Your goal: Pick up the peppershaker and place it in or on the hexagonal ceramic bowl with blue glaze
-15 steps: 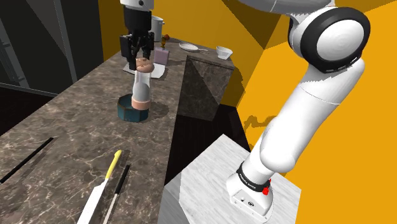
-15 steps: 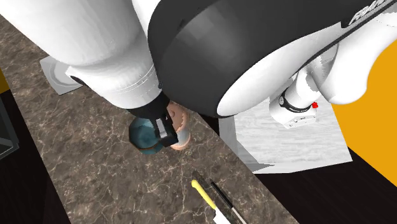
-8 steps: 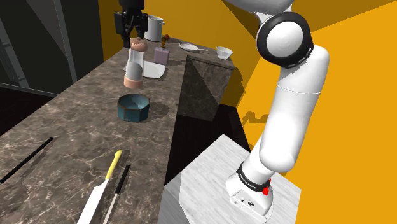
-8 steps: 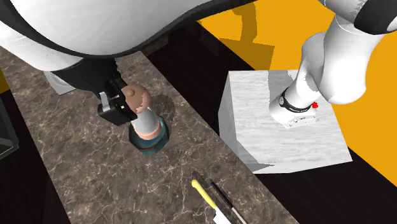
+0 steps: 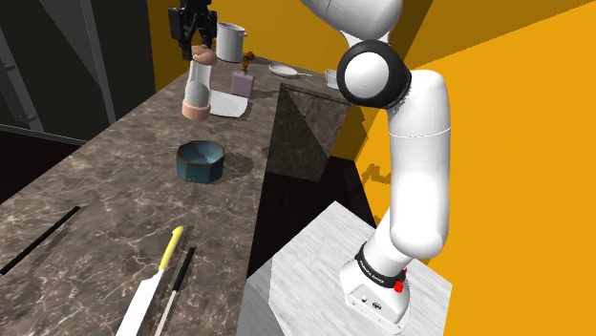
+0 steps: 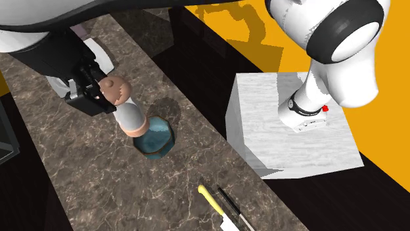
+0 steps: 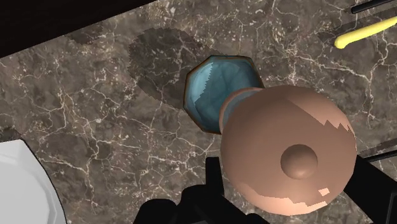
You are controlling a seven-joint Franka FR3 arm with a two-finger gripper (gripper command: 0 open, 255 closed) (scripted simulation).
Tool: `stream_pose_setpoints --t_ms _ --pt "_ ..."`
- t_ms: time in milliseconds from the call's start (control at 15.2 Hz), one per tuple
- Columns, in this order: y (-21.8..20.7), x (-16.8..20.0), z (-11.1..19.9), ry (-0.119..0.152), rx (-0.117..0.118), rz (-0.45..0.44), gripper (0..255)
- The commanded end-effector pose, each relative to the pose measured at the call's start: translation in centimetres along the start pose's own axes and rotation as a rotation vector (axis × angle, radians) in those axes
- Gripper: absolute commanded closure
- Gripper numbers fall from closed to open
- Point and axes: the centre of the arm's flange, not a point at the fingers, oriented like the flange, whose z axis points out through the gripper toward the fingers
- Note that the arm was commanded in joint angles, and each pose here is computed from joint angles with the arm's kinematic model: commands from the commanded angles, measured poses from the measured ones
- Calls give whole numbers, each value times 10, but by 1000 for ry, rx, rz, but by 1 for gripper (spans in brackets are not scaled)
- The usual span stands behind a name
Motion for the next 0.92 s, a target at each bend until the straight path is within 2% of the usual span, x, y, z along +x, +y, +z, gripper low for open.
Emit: stream_pose_setpoints --t_ms 0,858 --pt "1 1 11 1 0 0 255" --pt "1 7 79 1 0 0 255"
